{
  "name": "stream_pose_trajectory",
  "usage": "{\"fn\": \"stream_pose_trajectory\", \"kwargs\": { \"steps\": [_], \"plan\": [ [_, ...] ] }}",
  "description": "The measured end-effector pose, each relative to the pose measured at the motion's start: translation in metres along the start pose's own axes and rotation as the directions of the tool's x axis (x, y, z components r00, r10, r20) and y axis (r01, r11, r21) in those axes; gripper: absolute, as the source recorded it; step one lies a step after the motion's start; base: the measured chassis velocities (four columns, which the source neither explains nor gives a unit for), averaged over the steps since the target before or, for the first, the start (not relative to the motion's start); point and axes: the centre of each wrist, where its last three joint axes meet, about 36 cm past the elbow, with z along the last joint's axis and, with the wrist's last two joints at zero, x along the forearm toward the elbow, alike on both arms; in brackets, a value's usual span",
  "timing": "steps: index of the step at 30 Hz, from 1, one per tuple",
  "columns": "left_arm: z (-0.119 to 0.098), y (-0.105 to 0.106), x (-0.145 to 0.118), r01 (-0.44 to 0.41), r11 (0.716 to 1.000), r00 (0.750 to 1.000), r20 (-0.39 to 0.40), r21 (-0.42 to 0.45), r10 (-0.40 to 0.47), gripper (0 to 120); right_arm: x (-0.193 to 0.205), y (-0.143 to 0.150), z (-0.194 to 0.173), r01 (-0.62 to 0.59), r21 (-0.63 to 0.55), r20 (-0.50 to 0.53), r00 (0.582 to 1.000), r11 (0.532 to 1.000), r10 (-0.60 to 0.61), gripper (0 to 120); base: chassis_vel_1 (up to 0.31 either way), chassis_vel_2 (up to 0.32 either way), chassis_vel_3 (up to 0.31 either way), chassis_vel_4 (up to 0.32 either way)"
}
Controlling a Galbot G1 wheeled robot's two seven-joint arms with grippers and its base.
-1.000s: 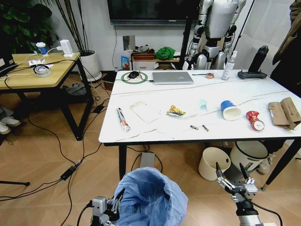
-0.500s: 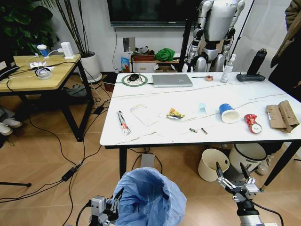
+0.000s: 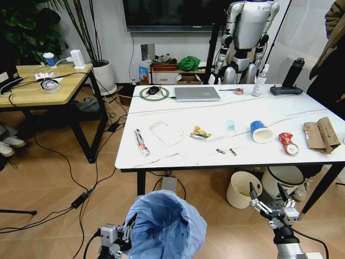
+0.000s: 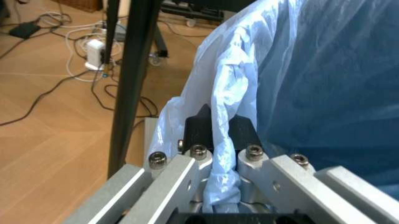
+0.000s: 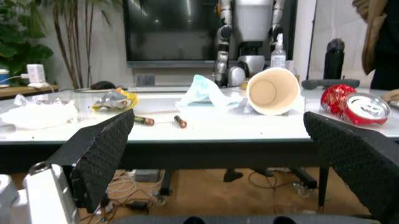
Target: Pick up the trash bin and place the trash from the table into it.
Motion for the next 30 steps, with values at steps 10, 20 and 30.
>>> {"fn": "stream_pose_trajectory", "kwargs": {
  "steps": [10,20,30],
  "plan": [
    [-0.009,0.008,0.006,-0.002,1.000,1.000,0.020,-0.009,0.002,0,-0.002,0.019,-0.018,0.041,0.023,0.070,0.997,0.999,-0.043,100,0.000,0.000,0.000,0.000],
    [-0.012,0.011,0.005,0.069,0.998,0.997,0.026,0.009,-0.070,0,-0.061,0.006,-0.135,0.139,-0.102,0.123,0.984,0.985,-0.126,100,0.000,0.000,0.000,0.000],
    [-0.012,-0.001,0.031,0.149,0.987,0.988,-0.036,0.057,-0.147,0,-0.124,0.020,-0.213,0.355,-0.291,-0.031,0.924,0.888,-0.380,100,0.000,0.000,0.000,0.000]
  ]
}}
